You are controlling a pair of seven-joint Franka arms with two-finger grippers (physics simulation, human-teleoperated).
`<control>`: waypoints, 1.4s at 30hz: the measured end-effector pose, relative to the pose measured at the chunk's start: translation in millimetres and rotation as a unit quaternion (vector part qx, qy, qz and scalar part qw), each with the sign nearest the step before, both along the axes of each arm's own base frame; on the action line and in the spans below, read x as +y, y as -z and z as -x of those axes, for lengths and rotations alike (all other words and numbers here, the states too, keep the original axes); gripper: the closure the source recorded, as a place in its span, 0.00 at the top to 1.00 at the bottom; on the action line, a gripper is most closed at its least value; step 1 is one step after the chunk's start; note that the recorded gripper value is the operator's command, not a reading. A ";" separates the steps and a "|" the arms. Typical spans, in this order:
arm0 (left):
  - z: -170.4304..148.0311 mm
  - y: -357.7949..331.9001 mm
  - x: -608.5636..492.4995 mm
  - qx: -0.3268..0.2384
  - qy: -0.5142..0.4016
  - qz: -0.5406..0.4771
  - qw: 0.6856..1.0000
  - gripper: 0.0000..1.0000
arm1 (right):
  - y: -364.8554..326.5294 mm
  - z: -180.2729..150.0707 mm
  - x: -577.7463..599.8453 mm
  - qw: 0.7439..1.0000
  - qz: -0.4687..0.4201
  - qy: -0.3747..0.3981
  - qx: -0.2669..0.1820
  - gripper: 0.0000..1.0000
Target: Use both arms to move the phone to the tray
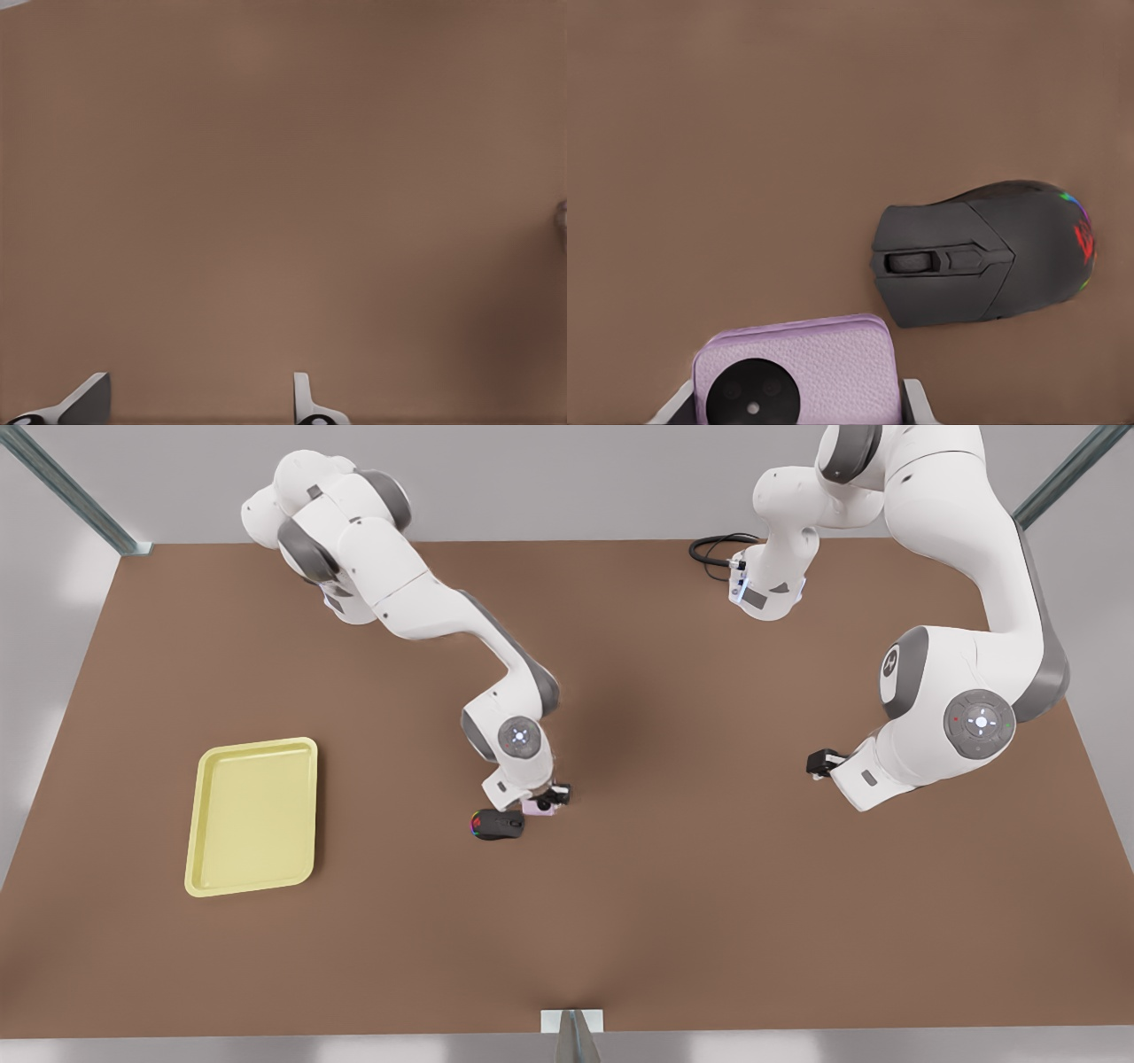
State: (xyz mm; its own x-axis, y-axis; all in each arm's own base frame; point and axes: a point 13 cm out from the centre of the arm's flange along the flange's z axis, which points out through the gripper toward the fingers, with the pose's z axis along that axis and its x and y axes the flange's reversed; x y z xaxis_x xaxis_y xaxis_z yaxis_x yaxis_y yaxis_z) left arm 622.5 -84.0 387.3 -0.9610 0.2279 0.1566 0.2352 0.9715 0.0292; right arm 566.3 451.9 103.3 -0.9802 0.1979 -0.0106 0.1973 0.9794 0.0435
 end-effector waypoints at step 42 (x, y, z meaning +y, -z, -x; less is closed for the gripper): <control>-9.7 -14.0 -11.9 -0.029 -0.075 -0.002 0.997 1.00 | -338.7 -62.9 -504.1 0.982 0.064 -0.178 -0.003 1.00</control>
